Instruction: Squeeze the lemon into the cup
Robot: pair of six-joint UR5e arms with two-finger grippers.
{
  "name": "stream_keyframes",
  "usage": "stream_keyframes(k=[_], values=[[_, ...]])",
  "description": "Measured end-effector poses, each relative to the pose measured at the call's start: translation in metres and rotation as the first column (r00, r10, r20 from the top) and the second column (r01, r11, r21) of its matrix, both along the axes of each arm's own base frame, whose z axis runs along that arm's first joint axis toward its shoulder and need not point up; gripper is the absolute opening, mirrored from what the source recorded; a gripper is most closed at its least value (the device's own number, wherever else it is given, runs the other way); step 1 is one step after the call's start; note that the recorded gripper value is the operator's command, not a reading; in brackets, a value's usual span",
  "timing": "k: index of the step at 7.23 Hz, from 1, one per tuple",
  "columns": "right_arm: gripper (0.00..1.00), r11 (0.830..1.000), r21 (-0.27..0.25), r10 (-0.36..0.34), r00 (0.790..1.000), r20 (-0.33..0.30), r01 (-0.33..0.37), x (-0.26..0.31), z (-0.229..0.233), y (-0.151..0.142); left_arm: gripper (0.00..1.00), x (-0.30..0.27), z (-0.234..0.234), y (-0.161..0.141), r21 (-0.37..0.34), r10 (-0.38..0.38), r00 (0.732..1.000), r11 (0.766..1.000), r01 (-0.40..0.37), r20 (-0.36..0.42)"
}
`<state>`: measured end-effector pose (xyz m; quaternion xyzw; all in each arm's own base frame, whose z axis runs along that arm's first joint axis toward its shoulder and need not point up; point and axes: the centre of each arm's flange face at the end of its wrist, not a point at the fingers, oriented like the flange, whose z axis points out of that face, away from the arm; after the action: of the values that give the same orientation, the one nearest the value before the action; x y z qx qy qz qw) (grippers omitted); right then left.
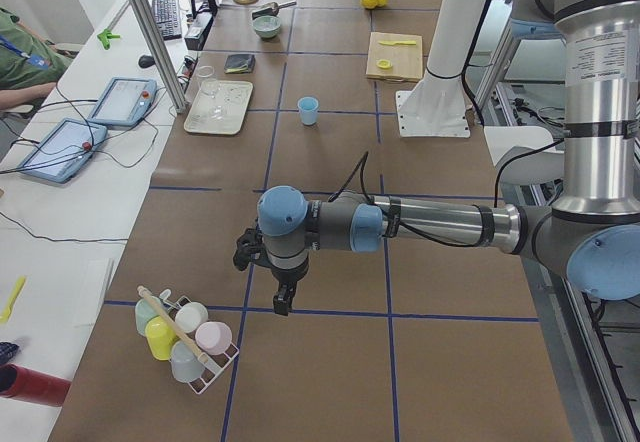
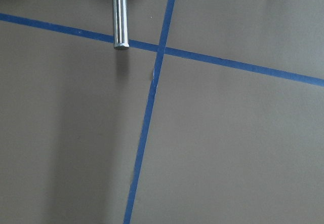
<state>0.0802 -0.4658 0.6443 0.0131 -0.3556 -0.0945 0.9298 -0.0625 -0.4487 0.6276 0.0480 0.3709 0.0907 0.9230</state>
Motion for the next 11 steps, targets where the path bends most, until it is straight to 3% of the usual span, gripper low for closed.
stream_keyframes(k=[4,11], values=[[1.0,1.0,0.023,0.014,1.0,0.0,-0.014,-0.0018,0.0023,0.0003,1.0,0.0,0.0,0.0033,-0.002,-0.002,1.0,1.0,0.002,-0.002],[1.0,1.0,0.017,0.018,1.0,0.001,-0.018,-0.0067,0.0057,0.0006,1.0,-0.0009,-0.0024,0.003,0.008,0.0,1.0,1.0,0.0,0.006]])
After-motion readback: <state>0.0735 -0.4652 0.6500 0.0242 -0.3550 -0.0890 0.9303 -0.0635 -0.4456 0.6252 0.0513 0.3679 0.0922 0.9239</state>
